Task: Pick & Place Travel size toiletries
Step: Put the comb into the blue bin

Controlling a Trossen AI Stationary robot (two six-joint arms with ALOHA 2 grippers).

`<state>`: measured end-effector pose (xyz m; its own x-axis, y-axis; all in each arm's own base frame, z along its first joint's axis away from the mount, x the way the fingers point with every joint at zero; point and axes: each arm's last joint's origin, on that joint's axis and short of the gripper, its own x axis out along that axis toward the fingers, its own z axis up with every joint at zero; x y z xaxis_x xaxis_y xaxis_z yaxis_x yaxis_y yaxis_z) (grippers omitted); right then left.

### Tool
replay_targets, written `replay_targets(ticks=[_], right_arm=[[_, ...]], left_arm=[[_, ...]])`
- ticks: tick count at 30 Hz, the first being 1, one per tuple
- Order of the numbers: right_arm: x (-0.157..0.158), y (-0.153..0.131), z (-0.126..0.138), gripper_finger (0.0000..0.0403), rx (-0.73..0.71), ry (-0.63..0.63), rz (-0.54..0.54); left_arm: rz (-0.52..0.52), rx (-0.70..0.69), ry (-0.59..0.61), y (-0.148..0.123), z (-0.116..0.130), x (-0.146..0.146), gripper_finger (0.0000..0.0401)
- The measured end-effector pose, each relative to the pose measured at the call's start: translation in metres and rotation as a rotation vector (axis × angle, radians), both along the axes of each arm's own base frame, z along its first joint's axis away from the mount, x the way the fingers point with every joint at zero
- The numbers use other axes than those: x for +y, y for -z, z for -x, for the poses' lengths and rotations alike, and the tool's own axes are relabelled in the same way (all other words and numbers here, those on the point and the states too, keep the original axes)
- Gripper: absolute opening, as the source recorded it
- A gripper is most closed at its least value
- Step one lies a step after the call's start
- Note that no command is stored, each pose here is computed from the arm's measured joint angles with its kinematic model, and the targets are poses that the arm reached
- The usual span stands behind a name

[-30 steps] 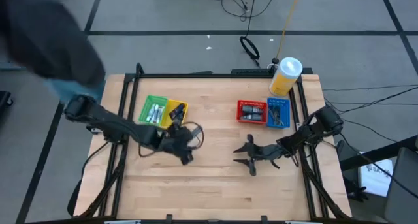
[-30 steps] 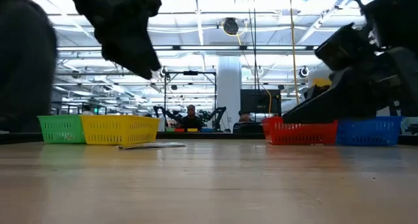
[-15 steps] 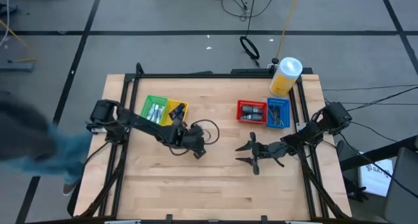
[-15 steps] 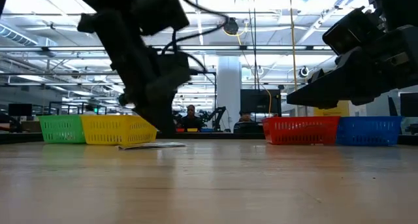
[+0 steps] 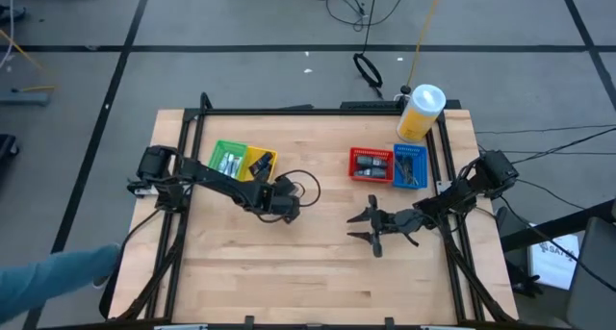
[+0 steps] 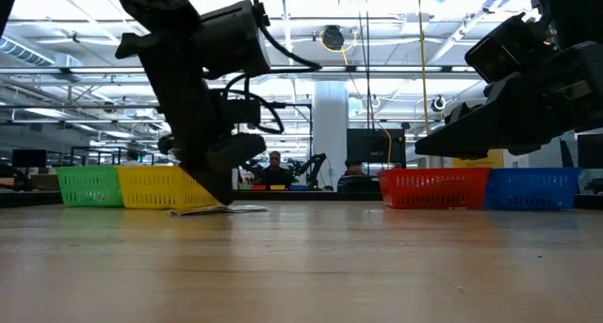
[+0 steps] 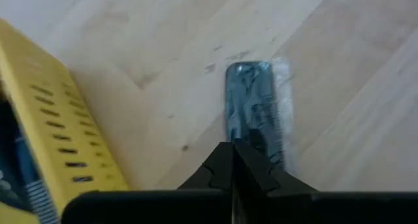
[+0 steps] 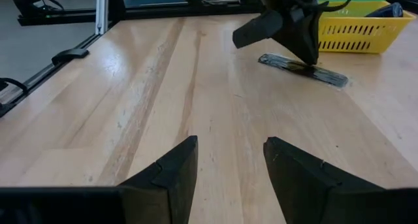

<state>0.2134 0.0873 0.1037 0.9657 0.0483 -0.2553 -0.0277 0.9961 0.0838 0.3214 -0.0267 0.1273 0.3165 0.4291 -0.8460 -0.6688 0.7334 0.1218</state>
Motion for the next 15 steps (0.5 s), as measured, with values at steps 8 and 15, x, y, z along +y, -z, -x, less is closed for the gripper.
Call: replay_targets(ticks=[8,15], right_arm=[[0.000,-0.001,0.000,0.0169,-0.012,0.002,-0.017],[0.001,-0.003,-0.001,0.0169,-0.032,0.003,-0.047]], left_arm=[[0.151,-0.033,0.017,0.003,-0.003,-0.016,0.0008],[0.369,-0.386,0.083,-0.001,-0.027,-0.062,0.0004]])
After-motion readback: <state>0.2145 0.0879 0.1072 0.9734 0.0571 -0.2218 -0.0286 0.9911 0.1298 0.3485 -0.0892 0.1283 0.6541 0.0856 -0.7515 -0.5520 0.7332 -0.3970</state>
